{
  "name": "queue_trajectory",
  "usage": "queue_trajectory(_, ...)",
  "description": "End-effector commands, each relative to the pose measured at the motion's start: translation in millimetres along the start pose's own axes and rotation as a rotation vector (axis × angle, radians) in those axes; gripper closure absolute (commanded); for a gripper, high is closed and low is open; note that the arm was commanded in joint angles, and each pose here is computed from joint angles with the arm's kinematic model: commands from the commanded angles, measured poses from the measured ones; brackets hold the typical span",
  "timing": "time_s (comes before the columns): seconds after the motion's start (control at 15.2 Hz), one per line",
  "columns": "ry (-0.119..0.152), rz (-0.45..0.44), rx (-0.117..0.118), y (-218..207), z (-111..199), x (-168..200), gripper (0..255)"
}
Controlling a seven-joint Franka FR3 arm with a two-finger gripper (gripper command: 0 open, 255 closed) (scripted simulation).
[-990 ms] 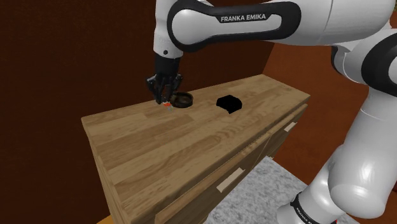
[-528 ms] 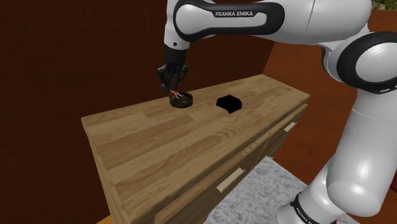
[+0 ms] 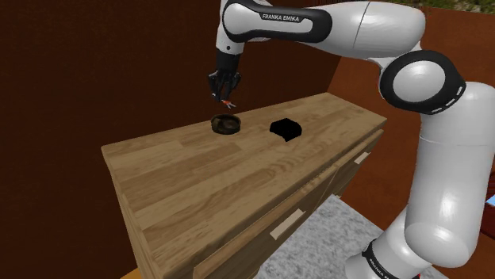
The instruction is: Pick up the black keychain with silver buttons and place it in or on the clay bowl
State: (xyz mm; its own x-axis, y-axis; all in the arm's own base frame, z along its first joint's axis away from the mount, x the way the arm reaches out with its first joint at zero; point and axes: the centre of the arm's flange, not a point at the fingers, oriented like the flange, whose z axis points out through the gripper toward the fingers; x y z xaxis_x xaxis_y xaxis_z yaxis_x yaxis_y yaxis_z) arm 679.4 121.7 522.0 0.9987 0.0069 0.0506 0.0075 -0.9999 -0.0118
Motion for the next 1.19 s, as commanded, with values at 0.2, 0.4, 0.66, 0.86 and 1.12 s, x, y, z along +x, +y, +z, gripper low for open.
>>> queue_trajectory(0.2,0.000,-0.001,0.000,54.5,-2.3,38.9,255)
queue_trajectory(0.4,0.000,-0.001,0.000,64.1,7.9,45.4,255)
queue_trajectory(0.66,0.000,-0.001,0.000,64.3,29.0,44.4,255)
queue_trajectory(0.86,0.000,-0.001,0.000,64.5,44.8,43.6,255)
queue_trajectory(1.12,0.000,-0.001,0.000,64.8,65.9,42.6,255)
